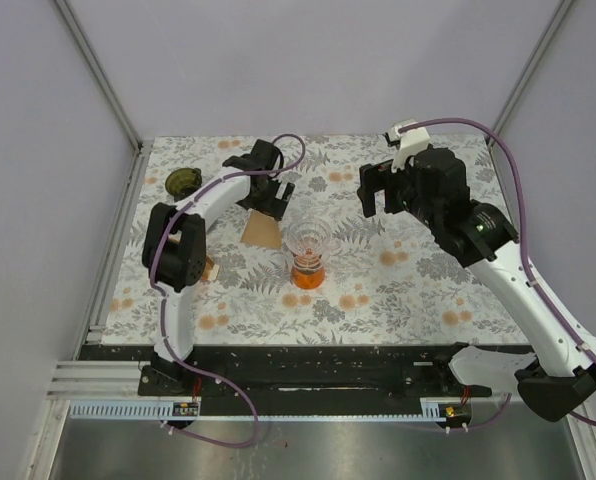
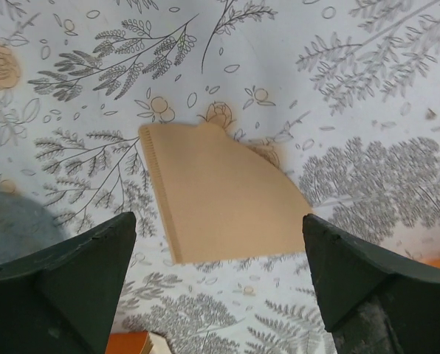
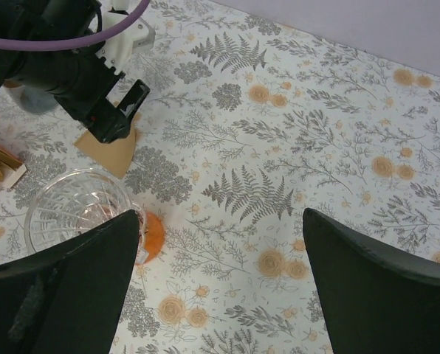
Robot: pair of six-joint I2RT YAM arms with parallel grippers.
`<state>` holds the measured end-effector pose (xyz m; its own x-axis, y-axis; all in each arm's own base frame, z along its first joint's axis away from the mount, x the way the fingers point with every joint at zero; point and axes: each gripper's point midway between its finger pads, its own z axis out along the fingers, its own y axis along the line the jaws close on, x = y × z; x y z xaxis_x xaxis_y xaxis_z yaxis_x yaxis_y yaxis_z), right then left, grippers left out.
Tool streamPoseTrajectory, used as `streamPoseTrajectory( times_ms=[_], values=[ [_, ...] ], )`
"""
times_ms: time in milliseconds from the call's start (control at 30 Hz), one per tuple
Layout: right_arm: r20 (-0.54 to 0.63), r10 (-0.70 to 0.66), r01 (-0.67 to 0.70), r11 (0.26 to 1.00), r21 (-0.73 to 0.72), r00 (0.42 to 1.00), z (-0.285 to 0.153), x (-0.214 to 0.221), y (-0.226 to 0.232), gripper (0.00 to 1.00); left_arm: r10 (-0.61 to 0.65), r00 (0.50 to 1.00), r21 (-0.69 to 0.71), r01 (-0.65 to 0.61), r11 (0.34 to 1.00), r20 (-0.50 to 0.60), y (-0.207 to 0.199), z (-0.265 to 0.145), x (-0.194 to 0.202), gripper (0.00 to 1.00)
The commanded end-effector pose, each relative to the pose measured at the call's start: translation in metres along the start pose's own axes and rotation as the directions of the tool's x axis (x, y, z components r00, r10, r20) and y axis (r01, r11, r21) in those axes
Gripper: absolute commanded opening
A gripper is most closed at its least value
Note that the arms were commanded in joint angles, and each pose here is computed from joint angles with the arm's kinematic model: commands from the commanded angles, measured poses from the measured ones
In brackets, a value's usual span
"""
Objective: Place the coffee filter in the dripper
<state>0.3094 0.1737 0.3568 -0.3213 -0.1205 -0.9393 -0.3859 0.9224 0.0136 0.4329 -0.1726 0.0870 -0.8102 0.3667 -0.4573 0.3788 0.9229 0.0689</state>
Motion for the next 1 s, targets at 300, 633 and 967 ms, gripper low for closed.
streamPoseTrajectory(
  times_ms=[300, 633, 967],
  values=[
    [-0.039, -0.061, 0.059, 0.998, -0.032, 0.997, 0.004, 0.015, 0.001, 0.99, -0.142, 0.981, -0.025, 0.14, 0.99, -0.134, 0.001, 0.054, 0.018, 0.99],
    [-0.033, -0.06, 0.058, 0.998, -0.034, 0.998, 0.0, 0.017, 0.0, 0.99, -0.209, 0.951, 0.019, 0.219, 0.976, -0.23, 0.0, 0.069, 0.048, 0.99],
    [-0.026, -0.063, 0.062, 0.997, -0.035, 0.998, -0.001, 0.016, 0.0, 0.99, -0.134, 0.927, 0.118, 0.186, 0.975, -0.35, -0.025, 0.088, 0.089, 0.89]
  ],
)
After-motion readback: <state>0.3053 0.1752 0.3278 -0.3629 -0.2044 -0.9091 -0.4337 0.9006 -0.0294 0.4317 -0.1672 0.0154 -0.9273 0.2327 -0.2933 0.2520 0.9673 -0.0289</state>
